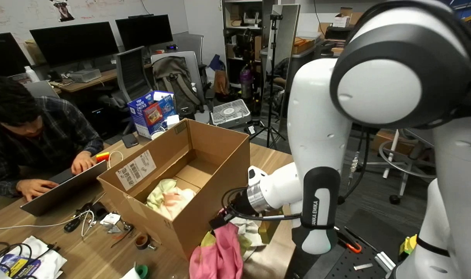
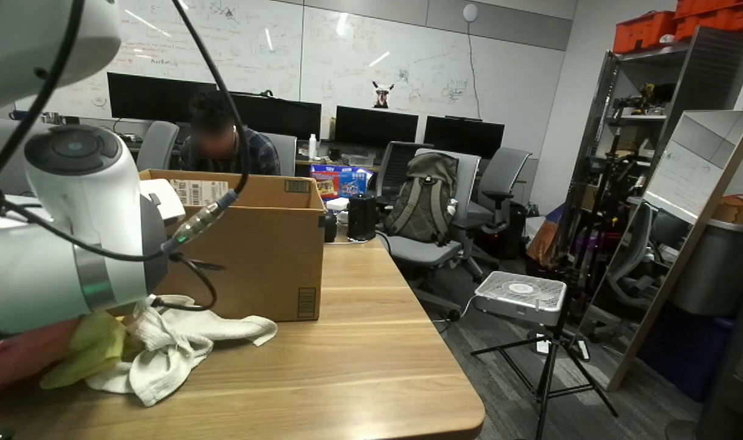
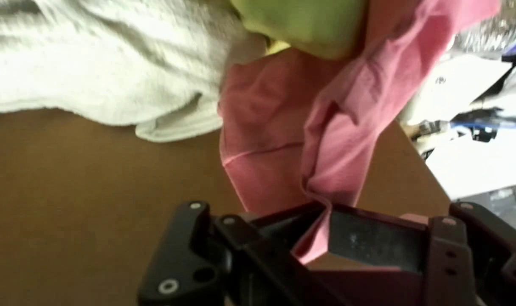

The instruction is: Pick the clothes on the table and put them in the box

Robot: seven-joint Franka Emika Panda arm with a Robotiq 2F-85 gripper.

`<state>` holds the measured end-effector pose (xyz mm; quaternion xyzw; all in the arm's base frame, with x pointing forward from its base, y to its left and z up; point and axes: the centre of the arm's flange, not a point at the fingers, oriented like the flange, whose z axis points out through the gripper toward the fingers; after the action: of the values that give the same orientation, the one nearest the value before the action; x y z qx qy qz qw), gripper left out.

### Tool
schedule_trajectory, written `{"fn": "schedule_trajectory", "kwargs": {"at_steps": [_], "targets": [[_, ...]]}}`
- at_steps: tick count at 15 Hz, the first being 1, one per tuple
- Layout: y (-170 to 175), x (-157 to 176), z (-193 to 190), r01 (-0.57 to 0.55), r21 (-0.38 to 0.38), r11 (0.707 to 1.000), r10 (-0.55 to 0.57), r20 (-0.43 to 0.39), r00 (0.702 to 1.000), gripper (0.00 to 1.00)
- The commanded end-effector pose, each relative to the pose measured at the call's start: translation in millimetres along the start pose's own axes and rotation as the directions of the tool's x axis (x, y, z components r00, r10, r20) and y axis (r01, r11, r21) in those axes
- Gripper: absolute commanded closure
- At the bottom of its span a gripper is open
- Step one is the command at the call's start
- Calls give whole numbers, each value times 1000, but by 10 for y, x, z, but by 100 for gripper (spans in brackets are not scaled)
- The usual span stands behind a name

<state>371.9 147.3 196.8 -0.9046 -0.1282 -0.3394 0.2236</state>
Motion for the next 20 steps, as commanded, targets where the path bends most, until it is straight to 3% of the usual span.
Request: {"fn": "schedule_trajectory", "kwargs": {"at_steps": [1,8,13,20], "targets": [[-263,554,-659,-115,12,993,116,-99,988,100],[-501,1314,-1301,-275,71,959,284,-203,937,100],[-745,1575,-1680,-337,127,933,358,-233,904,100],[-1270,1794,-2047,-354,196,915,396,-262,880,100]]}}
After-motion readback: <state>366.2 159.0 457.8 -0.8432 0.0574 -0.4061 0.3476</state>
